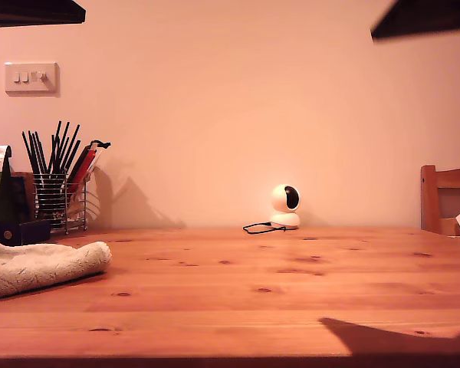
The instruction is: Fold the tea towel in front of you. After folding it, place it to the left side.
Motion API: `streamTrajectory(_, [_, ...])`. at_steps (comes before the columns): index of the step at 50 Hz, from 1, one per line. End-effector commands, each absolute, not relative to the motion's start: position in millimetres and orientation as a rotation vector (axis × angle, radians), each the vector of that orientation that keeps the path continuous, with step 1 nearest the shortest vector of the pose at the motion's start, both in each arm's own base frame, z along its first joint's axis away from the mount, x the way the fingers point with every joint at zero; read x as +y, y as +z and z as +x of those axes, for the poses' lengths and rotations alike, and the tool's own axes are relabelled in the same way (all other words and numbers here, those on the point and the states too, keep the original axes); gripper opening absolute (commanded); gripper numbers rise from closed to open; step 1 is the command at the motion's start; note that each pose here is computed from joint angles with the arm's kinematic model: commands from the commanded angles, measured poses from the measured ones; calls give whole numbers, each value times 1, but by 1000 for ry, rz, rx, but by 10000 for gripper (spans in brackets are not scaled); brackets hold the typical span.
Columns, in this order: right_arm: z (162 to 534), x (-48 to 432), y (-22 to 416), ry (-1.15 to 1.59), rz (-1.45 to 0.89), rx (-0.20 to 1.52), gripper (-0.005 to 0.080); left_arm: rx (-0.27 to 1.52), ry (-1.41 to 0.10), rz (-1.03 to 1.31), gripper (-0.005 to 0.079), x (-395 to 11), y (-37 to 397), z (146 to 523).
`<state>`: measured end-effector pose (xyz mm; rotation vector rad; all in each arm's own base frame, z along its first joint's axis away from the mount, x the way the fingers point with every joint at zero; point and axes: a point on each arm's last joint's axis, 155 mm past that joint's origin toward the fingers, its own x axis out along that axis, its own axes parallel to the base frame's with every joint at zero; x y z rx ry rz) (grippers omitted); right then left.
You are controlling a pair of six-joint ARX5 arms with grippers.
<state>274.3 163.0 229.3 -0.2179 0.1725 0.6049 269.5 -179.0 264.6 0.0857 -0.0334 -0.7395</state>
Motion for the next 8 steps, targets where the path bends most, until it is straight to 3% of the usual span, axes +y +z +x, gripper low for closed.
streamTrajectory(1, [271, 162, 208, 611, -227, 236, -11, -21, -742, 93, -24, -179, 256, 269])
streamTrajectory(8, [264, 159, 186, 616, -243, 328, -11, -14, -743, 90, -24, -179, 254, 269])
